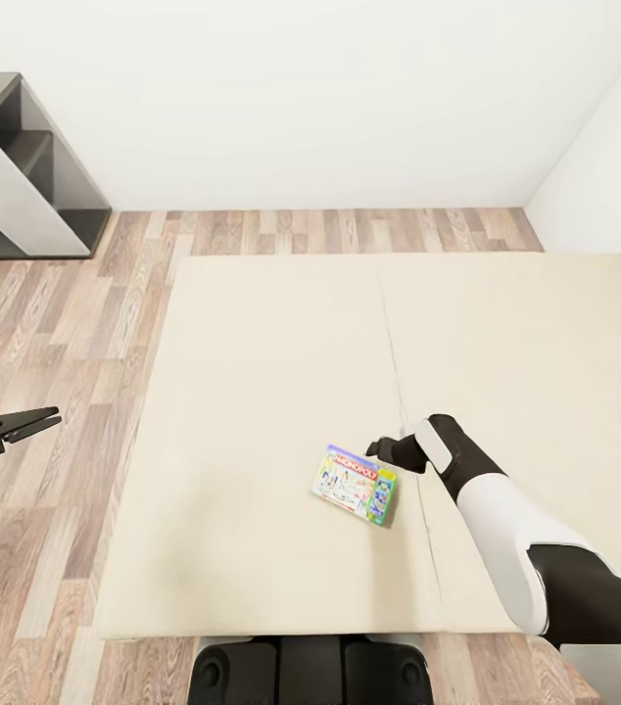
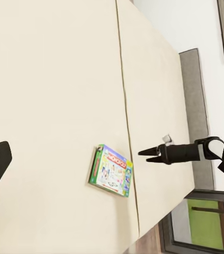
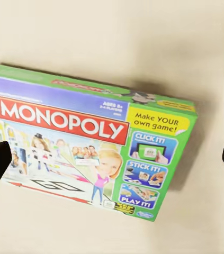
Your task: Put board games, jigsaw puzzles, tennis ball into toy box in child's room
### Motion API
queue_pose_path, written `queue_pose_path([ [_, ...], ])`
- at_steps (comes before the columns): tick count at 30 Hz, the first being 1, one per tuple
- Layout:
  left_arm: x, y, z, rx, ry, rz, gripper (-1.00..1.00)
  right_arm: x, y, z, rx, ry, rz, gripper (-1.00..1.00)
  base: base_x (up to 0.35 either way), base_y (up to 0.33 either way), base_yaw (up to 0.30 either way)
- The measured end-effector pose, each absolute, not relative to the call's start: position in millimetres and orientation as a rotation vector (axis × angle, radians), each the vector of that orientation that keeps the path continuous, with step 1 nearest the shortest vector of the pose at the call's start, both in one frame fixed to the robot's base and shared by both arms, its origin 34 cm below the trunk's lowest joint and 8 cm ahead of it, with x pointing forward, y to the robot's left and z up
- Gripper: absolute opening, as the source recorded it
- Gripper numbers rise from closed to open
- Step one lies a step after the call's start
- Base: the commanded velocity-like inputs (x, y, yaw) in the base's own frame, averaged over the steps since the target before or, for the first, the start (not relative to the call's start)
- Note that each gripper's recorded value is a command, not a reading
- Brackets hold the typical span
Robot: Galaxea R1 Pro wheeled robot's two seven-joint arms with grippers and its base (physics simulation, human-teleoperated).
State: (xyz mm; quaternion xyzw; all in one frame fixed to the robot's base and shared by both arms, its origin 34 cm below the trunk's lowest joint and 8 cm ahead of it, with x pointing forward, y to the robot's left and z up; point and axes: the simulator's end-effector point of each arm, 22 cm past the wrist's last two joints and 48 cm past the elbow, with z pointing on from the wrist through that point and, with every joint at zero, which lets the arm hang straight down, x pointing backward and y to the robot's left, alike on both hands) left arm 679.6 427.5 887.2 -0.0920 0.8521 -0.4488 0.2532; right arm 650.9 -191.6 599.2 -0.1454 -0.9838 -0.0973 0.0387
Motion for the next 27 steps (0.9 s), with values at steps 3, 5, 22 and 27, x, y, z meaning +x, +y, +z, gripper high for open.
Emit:
queue_pose_path([
  [3,679.1,427.9,884.6,-0.254,2.32,-1.219,1.0,649.9,-203.8,595.6,-0.457,-3.019,-0.275,1.0,0.0,0.0,0.0],
  [5,678.7,427.8,882.7,-0.255,2.323,-1.22,1.0,648.9,-208.7,593.6,-0.461,-3.018,-0.265,1.0,0.0,0.0,0.0],
  [22,675.2,427.9,866.9,-0.273,2.345,-1.223,1.0,641.0,-207.6,579.8,-0.474,-2.996,-0.313,1.0,0.0,0.0,0.0],
  [27,674.3,427.6,863.8,-0.276,2.351,-1.224,1.0,638.6,-205.5,577.1,-0.474,-2.989,-0.324,1.0,0.0,0.0,0.0],
])
